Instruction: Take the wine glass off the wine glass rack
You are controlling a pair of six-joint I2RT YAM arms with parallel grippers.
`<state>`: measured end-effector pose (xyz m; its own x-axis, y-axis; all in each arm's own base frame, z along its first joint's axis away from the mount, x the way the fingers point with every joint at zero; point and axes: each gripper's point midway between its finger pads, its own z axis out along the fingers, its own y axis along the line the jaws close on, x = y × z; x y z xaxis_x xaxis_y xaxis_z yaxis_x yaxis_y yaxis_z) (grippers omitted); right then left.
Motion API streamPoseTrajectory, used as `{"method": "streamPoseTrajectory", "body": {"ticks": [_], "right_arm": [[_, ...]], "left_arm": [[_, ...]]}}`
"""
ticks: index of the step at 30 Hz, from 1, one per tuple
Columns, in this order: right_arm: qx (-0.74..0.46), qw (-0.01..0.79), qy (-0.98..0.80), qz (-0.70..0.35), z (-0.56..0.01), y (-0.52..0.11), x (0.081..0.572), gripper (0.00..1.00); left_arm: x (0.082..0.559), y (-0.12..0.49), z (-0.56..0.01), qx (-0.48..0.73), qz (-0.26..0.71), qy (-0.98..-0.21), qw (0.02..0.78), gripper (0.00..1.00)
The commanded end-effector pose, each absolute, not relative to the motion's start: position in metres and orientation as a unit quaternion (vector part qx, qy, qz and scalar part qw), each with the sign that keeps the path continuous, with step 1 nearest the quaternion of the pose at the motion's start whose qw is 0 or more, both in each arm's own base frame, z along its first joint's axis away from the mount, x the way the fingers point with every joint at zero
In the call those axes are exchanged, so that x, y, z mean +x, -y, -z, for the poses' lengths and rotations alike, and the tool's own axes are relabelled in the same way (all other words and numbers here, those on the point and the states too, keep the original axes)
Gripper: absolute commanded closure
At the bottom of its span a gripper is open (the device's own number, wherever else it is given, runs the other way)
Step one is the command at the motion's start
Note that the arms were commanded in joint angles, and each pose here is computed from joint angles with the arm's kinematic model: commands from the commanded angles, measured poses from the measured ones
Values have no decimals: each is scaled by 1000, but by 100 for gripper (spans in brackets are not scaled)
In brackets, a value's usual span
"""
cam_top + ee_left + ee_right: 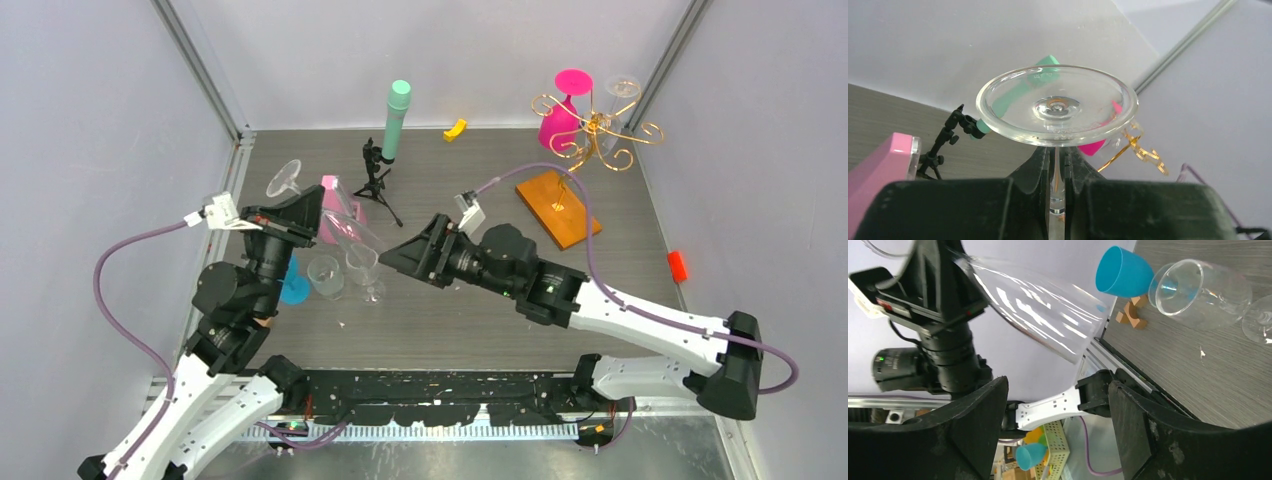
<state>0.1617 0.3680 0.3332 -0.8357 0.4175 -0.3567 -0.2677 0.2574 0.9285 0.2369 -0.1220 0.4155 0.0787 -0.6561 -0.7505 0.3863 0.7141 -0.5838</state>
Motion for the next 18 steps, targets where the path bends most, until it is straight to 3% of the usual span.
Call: {"method": "streamPoseTrajectory", "body": {"ticks": [1, 5, 12, 18], "right_arm": [[42, 345, -687, -639, -370, -378, 168, 21], [41, 355, -645, -675, -384, -383, 167, 25], [27, 347, -600, -721, -411, -388, 158, 49], [15, 310, -579, -754, -419, -400, 148, 60]], "left_arm": [[224, 88, -455, -238, 412, -507, 719, 100], [219, 86, -454, -259, 436, -502, 701, 100], [215, 84, -455, -273, 452, -494, 691, 100], [216, 86, -452, -284, 464, -495, 677, 100]]}}
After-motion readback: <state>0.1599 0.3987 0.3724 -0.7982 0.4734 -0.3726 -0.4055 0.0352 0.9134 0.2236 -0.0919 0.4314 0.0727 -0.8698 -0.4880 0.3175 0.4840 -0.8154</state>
